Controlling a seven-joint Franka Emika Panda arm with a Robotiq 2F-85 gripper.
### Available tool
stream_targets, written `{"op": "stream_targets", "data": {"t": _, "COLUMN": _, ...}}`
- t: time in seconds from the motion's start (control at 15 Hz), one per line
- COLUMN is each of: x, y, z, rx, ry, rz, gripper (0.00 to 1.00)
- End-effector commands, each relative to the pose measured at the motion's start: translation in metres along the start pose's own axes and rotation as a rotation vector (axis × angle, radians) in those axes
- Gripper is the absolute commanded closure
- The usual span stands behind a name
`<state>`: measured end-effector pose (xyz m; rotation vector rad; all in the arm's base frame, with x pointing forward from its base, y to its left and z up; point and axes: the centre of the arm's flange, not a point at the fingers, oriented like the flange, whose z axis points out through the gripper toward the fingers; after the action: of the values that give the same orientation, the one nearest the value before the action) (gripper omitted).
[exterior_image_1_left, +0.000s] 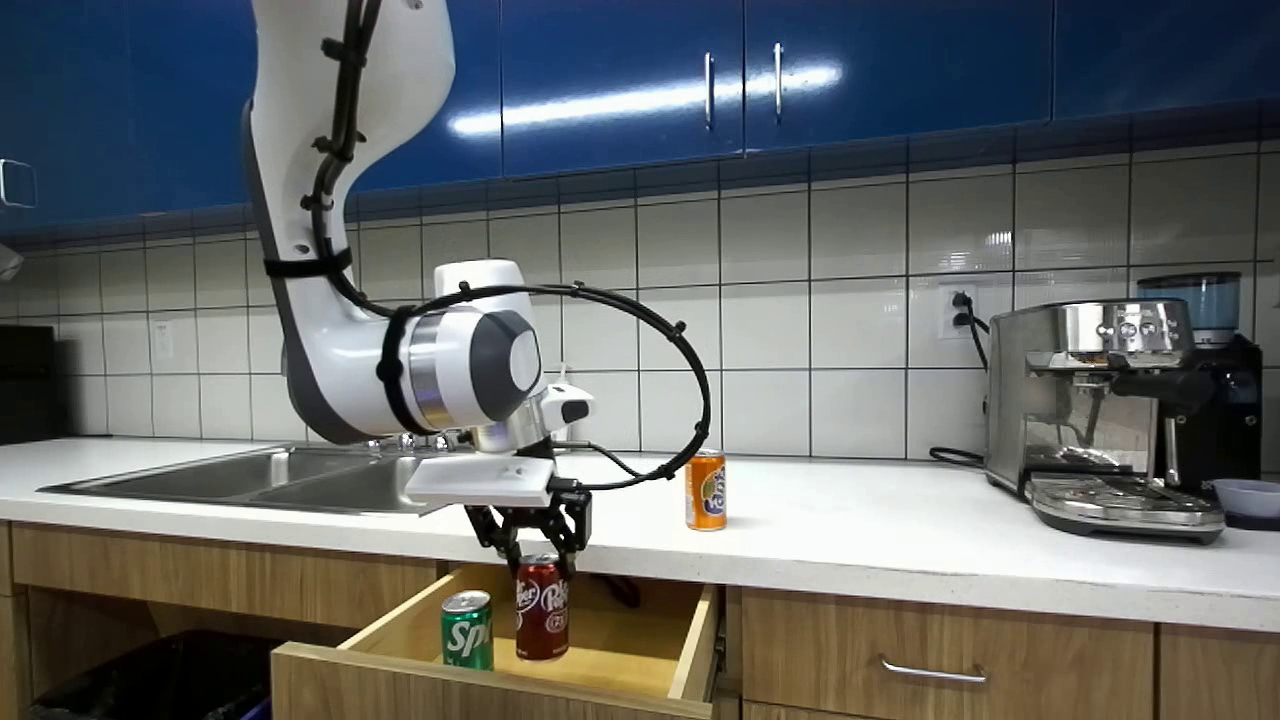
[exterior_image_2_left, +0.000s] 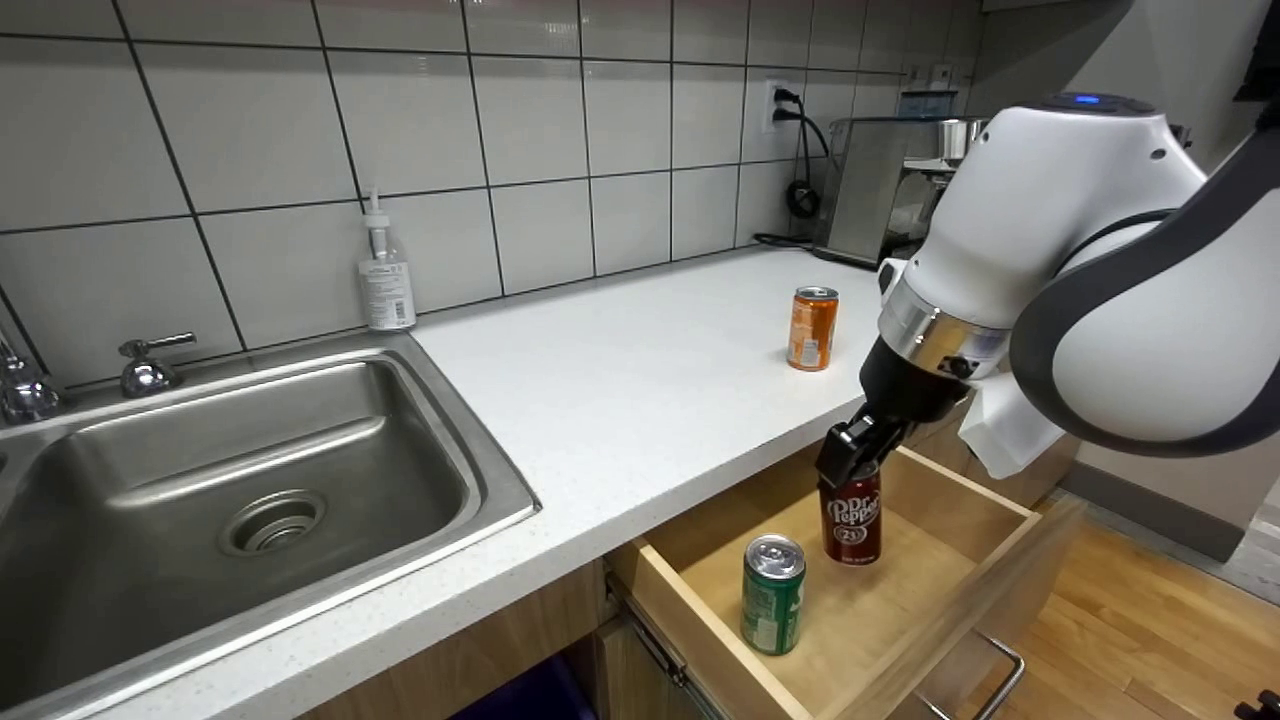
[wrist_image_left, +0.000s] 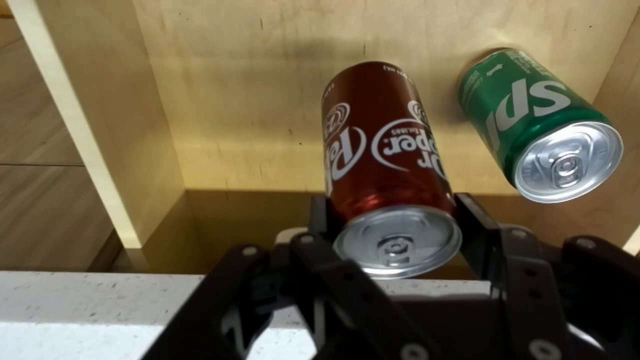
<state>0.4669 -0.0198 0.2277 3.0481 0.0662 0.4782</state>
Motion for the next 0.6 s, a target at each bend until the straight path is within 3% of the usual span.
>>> {"op": "stream_targets", "data": {"t": 0.0, "x": 0.002, "y": -0.004, "z": 0.003, "rx": -0.014, "ry": 0.031, "rz": -0.001, "gripper": 0.62}}
{"op": "stream_targets", "data": {"t": 0.53, "x": -0.002, "y": -0.004, "z": 0.015, "rx": -0.021, "ry": 0.031, "rz": -0.002, "gripper": 0.62}}
